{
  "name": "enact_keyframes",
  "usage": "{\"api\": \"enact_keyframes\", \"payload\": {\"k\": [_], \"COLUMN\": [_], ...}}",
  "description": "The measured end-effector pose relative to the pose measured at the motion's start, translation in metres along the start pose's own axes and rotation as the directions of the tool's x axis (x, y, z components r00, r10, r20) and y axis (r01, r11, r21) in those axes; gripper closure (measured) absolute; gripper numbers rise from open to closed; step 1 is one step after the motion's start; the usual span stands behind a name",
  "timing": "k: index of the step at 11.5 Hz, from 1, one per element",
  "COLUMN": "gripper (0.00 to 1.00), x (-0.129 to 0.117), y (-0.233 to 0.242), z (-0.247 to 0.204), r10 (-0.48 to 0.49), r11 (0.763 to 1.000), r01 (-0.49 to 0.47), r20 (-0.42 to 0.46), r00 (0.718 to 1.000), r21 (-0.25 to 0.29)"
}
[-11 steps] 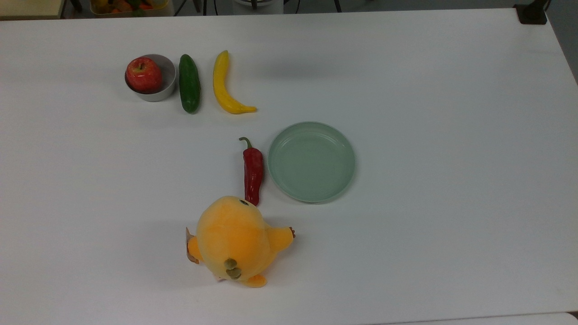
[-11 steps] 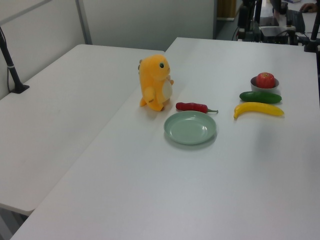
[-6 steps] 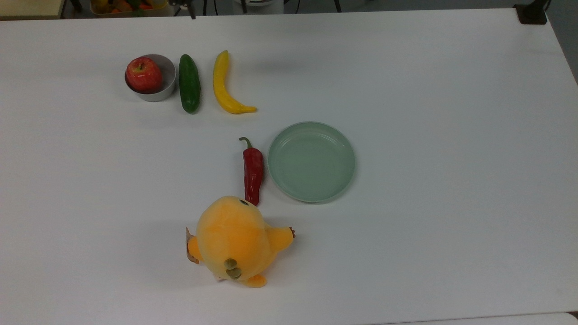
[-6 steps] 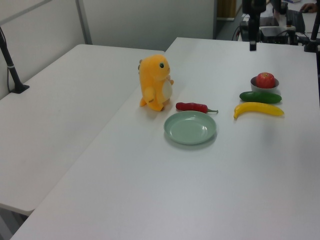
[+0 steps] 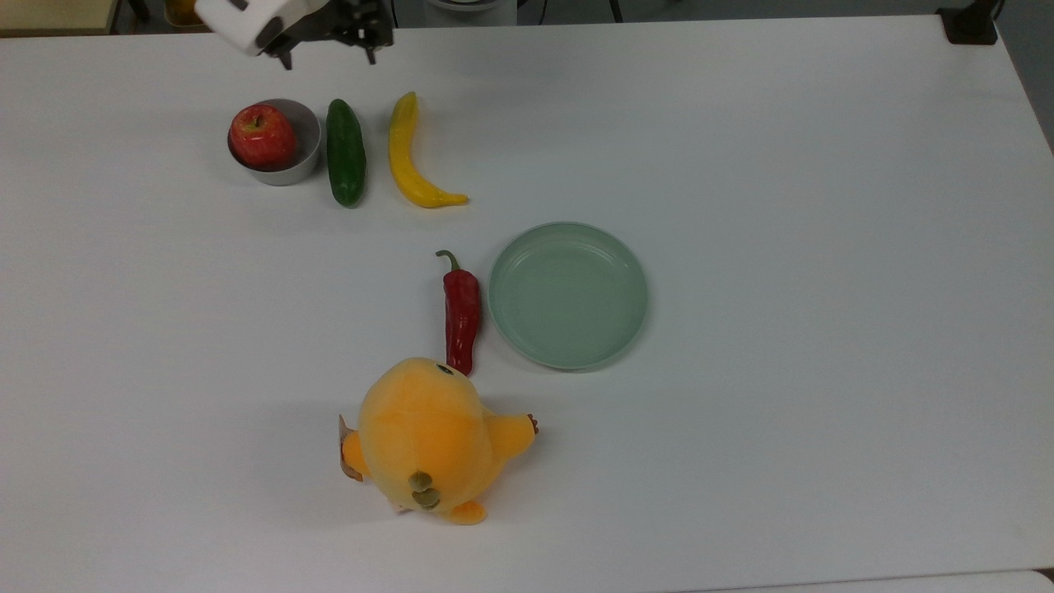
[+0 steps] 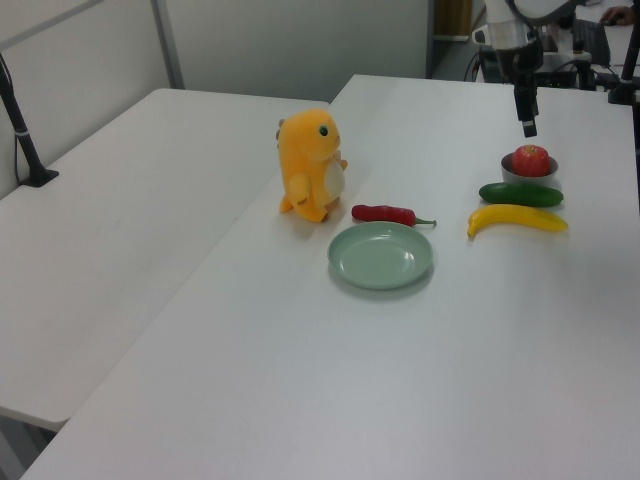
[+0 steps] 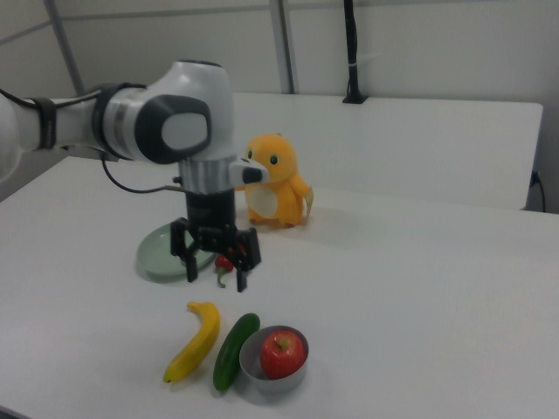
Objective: Red apple placed in the center of the desktop
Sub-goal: 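Move the open gripper over the red apple in the grey bowl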
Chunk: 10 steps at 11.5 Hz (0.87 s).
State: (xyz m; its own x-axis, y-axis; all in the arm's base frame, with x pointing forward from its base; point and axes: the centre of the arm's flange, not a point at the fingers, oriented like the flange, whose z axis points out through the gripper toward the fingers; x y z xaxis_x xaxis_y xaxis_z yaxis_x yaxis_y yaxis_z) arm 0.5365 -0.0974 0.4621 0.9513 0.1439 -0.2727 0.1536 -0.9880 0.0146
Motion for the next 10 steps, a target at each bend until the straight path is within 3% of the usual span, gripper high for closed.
{"api": "enact_keyframes", "payload": {"k": [5,10], "gripper": [0.0,0.0], "x": [-0.012,-0.017], "y": [0.078,0.097], "z": [0.032,0.078], "r10": [0.097,0.101], "r11": [0.995,0.994], "r01": [-0.099,-0.108], "r20": [-0.112,-0.191], "r00": [0.989,0.976], "r21": [-0.009,-0.031]}}
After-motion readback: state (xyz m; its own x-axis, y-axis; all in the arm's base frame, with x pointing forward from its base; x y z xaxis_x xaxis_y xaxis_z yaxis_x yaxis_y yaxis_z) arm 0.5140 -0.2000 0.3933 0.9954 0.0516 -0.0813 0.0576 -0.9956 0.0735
